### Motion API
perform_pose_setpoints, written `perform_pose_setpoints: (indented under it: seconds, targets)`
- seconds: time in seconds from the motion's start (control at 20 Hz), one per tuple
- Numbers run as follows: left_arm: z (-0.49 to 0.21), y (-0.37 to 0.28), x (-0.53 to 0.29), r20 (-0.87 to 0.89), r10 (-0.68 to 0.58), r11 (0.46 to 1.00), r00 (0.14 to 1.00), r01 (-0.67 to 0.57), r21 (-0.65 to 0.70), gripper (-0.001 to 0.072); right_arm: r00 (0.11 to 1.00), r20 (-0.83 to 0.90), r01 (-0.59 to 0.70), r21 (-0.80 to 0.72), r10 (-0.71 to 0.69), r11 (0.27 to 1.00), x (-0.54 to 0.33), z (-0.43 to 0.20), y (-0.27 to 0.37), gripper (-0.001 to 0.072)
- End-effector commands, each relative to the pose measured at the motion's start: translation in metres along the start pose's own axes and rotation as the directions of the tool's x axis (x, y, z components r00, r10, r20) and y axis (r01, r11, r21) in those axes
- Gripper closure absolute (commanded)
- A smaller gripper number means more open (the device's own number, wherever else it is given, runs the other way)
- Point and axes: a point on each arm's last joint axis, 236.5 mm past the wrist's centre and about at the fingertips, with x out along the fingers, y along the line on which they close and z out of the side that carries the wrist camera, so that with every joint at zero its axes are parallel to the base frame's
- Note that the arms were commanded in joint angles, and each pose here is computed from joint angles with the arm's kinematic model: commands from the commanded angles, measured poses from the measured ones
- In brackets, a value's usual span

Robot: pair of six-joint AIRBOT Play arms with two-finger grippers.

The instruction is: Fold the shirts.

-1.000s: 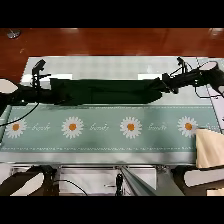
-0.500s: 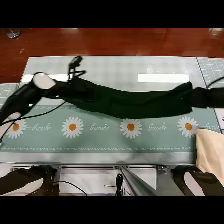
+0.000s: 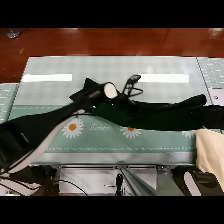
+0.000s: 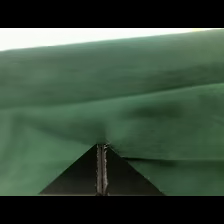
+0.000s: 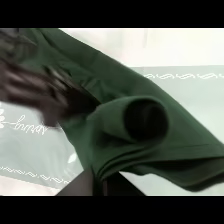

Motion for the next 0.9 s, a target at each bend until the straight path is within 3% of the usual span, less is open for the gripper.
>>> perform_pose_setpoints:
  seconds: [0.0, 0.25, 0.4, 0.55, 0.7, 0.85]
  targets:
    - [-0.037, -0.046, 0.047, -0.111, -0.061, 0.998, 0.992, 0.061, 0.001, 0.0679, 0.999, 0.040, -0.008, 0.001, 0.007, 1.000, -0.003, 0.006, 0.003, 0.0694]
    - [-0.022, -0.043, 0.018, -0.139, -0.083, 0.996, 0.987, 0.084, -0.001, 0.0679, 1.000, -0.009, -0.030, 0.014, 0.030, 0.999, 0.013, 0.011, 0.001, 0.0694]
    - [0.040, 0.030, -0.062, 0.004, 0.007, 0.997, 1.000, -0.007, -0.081, 0.0680, 0.989, -0.065, -0.133, -0.009, 0.133, 0.991, 0.031, 0.014, 0.022, 0.0693]
    - [0.080, 0.106, -0.192, 0.181, 0.110, 0.970, 0.977, -0.066, -0.233, 0.0680, 0.974, -0.096, -0.211, -0.039, 0.206, 0.977, 0.065, 0.023, 0.050, 0.0694]
    - [0.086, 0.147, -0.332, 0.381, 0.252, 0.941, 0.890, -0.133, -0.312, 0.0679, 0.946, -0.156, -0.297, -0.072, 0.283, 0.952, 0.115, 0.035, 0.096, 0.0694]
    - [0.058, 0.142, -0.442, 0.543, 0.373, 0.920, 0.753, -0.224, -0.321, 0.0679, 0.921, -0.240, -0.338, -0.107, 0.306, 0.935, 0.177, 0.048, 0.139, 0.0693]
